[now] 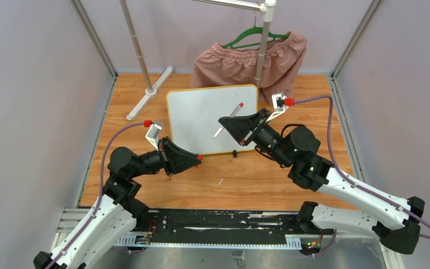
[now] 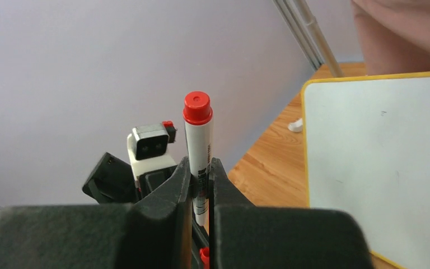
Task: Write a sentence on the whiteboard
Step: Open the whiteboard marker at the center of the board, then place the pen cap at the center of the board.
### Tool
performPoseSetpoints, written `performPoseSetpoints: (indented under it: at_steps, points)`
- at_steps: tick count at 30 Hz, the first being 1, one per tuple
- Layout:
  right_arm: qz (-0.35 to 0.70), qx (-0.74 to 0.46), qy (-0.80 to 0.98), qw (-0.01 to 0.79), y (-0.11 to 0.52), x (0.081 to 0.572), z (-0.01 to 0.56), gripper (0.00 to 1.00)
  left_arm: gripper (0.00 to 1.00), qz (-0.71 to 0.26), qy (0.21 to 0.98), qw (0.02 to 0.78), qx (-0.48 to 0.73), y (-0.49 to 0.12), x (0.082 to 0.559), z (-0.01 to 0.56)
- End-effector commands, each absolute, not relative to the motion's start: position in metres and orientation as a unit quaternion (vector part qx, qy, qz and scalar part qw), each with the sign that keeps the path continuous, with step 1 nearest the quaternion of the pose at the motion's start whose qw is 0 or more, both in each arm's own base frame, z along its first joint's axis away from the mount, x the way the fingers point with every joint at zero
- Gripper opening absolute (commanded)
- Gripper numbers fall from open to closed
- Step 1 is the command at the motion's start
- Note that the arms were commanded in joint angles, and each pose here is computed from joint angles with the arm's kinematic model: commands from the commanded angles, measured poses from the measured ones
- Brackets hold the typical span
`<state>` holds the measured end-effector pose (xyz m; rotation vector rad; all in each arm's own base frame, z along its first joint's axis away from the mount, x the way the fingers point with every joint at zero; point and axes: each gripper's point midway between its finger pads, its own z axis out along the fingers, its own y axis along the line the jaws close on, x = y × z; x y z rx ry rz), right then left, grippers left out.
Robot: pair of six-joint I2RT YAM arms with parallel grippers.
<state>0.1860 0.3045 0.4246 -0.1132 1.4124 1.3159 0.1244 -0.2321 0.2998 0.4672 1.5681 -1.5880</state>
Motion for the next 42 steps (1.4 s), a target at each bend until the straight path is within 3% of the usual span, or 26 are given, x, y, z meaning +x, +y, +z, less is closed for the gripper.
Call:
performPoseSetpoints:
  at_steps: [1,6,12,17,20,31,42]
  points:
    - [0.486,-0.071,0.637,0.594,0.278,0.189,0.415,0.00,0.00,-0.593,0.670,0.416,0.160,-0.229,0.139,0.275]
    - [0.368,-0.069,0.700,0.608,0.217,0.188,0.362,0.00,0.00,-0.440,0.820,0.351,0.106,-0.211,0.171,0.187]
    - [0.311,-0.062,0.731,0.605,0.164,0.173,0.323,0.00,0.00,-0.267,0.892,0.326,0.163,-0.211,0.171,0.135]
    - [0.304,-0.061,0.746,0.589,0.155,0.166,0.303,0.00,0.00,-0.178,0.929,0.286,0.150,-0.205,0.182,0.087]
    - [0.302,-0.063,0.754,0.580,0.154,0.164,0.291,0.00,0.00,-0.164,0.937,0.275,0.140,-0.205,0.184,0.062]
    - [0.305,-0.068,0.760,0.570,0.160,0.164,0.283,0.00,0.14,-0.151,0.945,0.260,0.131,-0.201,0.182,0.028]
    - [0.318,-0.072,0.756,0.567,0.166,0.162,0.287,0.00,0.45,-0.144,0.946,0.262,0.123,-0.198,0.182,0.023]
